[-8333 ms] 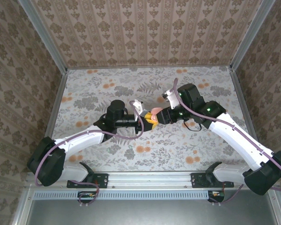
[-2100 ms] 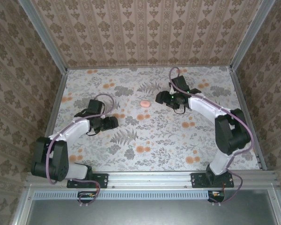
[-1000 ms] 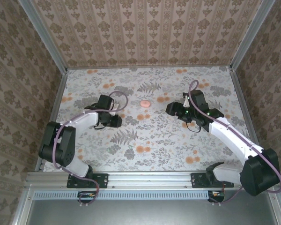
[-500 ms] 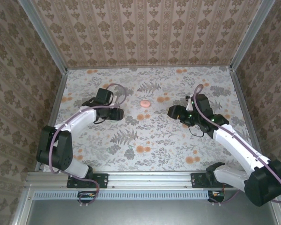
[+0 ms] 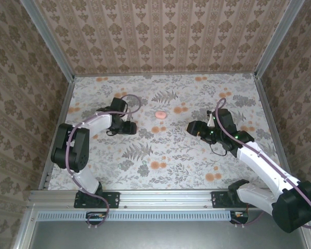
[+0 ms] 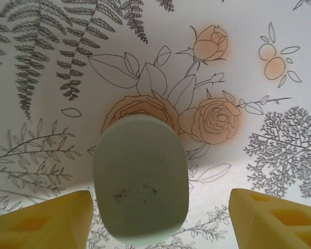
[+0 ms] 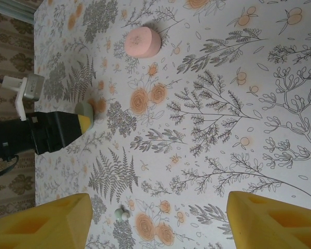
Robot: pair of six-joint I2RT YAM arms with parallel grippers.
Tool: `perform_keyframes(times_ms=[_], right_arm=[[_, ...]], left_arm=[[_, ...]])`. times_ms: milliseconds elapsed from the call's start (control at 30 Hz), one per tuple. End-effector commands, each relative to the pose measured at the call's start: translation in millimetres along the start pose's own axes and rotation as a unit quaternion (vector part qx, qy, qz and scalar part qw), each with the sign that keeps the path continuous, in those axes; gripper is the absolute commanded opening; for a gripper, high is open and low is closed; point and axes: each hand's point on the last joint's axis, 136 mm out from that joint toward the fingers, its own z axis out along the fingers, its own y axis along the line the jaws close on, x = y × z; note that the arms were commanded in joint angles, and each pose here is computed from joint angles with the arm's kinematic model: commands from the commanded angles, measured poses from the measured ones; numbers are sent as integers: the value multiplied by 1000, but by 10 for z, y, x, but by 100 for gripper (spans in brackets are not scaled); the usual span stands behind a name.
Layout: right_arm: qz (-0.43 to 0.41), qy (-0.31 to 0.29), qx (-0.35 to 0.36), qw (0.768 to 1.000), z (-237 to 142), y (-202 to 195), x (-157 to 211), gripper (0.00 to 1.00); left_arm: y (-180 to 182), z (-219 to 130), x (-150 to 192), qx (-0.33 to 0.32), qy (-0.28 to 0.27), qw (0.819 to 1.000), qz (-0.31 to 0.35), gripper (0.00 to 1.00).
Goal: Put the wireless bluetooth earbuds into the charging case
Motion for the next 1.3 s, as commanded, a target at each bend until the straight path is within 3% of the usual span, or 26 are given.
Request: perform_keyframes(times_ms=[0, 167, 367, 567, 733, 1067, 1267], right_arm=[[-2, -6, -11, 1000, 9, 68, -47, 70], [8, 1, -17, 1000, 34, 82, -32, 70], [15, 2, -30, 999, 26, 153, -47, 71], [24, 13, -55, 998, 14, 294, -66, 71], [14, 45, -101, 994, 9, 525, -6, 71], [-39, 145, -161, 976, 24, 1050, 275, 72], [-39, 153, -168, 973, 41, 1107, 330, 72]], left_arm=[[-46, 121, -16, 19, -3, 1000, 8, 69], [-27, 221, -42, 15, -3, 1000, 17, 60], [-104, 153, -31, 26, -13, 999, 41, 34], [-559, -140, -57, 92, -62, 986, 129, 25], [-1167, -530, -17, 156, -113, 954, 230, 25], [-2243, -1386, 247, 267, -204, 860, 384, 25], [-2523, -1600, 334, 306, -210, 836, 405, 25]])
